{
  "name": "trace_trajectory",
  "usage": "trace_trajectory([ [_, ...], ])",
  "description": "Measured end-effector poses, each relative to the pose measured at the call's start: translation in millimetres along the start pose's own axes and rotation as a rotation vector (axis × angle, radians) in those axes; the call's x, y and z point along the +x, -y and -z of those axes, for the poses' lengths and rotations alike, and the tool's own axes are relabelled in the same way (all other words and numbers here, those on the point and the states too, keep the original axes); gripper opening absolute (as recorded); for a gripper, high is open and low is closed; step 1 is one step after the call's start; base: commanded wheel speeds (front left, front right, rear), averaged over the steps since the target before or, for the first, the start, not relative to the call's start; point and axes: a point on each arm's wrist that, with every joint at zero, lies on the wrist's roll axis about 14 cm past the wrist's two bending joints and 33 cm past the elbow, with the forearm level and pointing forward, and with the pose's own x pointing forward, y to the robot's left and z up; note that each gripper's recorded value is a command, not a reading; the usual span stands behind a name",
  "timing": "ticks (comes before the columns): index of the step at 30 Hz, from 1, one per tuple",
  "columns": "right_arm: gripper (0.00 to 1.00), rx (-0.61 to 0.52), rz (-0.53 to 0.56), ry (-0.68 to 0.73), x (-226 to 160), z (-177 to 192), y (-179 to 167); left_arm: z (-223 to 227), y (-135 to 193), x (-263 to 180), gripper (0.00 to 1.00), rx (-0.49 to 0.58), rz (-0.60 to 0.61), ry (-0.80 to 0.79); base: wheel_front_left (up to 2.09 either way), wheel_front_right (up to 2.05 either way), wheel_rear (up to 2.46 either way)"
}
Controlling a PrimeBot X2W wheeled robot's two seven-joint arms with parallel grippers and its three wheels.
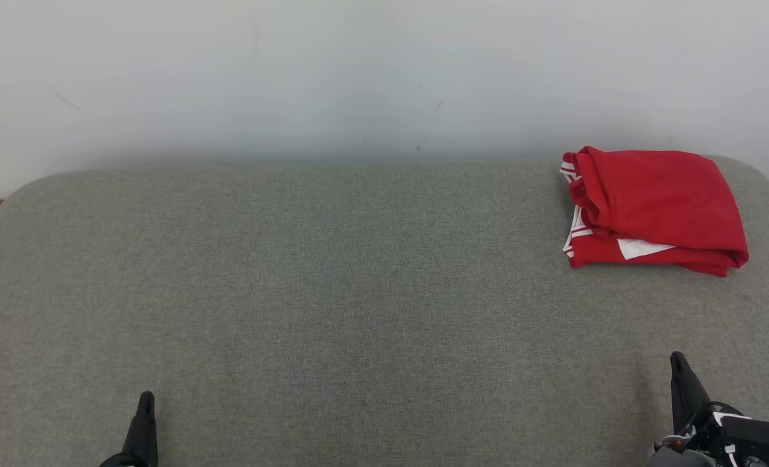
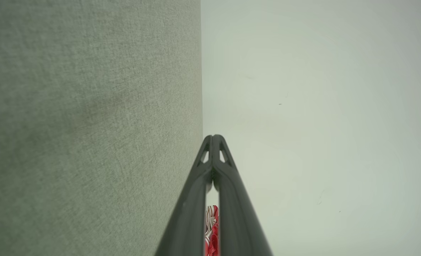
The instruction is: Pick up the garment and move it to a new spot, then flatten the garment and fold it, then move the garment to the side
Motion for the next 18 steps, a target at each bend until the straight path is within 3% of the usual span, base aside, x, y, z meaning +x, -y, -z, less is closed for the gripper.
trace_trajectory([
  [18, 0.00, -0.001, 0.000, 0.001, 0.0, 0.0, 0.0, 0.0, 0.0, 0.0, 0.00, 0.000, 0.000, 0.000, 0.00, 0.00, 0.00],
])
